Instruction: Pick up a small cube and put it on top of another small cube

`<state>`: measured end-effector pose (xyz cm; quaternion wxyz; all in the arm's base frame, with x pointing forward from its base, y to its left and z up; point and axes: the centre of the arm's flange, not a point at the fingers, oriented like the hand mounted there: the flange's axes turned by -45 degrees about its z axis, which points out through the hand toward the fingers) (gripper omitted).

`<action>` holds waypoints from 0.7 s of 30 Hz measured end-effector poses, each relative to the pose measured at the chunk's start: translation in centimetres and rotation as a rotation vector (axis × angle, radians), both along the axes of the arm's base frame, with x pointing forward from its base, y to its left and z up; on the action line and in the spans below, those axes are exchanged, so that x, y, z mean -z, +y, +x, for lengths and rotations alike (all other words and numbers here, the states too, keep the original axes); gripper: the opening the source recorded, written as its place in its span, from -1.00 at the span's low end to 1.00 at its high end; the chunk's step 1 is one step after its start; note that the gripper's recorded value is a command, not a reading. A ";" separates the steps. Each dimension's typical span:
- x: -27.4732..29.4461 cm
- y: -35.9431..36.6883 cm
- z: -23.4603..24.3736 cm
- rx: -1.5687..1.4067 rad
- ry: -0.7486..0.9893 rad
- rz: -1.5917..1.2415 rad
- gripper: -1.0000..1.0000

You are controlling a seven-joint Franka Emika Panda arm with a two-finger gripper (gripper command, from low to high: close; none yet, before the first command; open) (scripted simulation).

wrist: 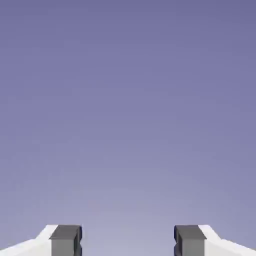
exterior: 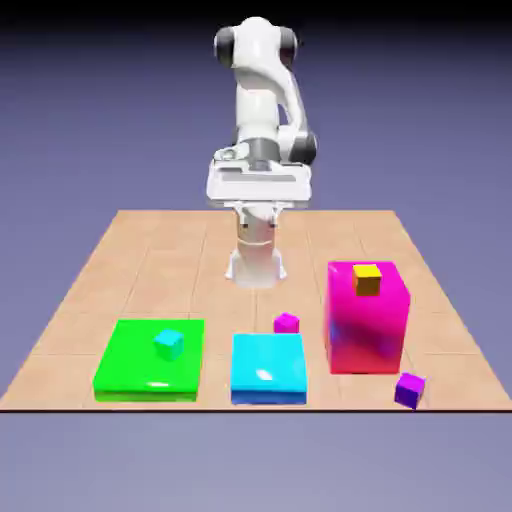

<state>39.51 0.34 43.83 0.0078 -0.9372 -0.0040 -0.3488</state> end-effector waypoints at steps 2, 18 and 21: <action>3.4 -0.1 0.7 0.053 0.142 0.064 0.00; 27.1 2.4 -4.6 0.565 1.249 0.406 0.00; 29.6 3.1 -5.2 0.562 1.249 0.410 0.00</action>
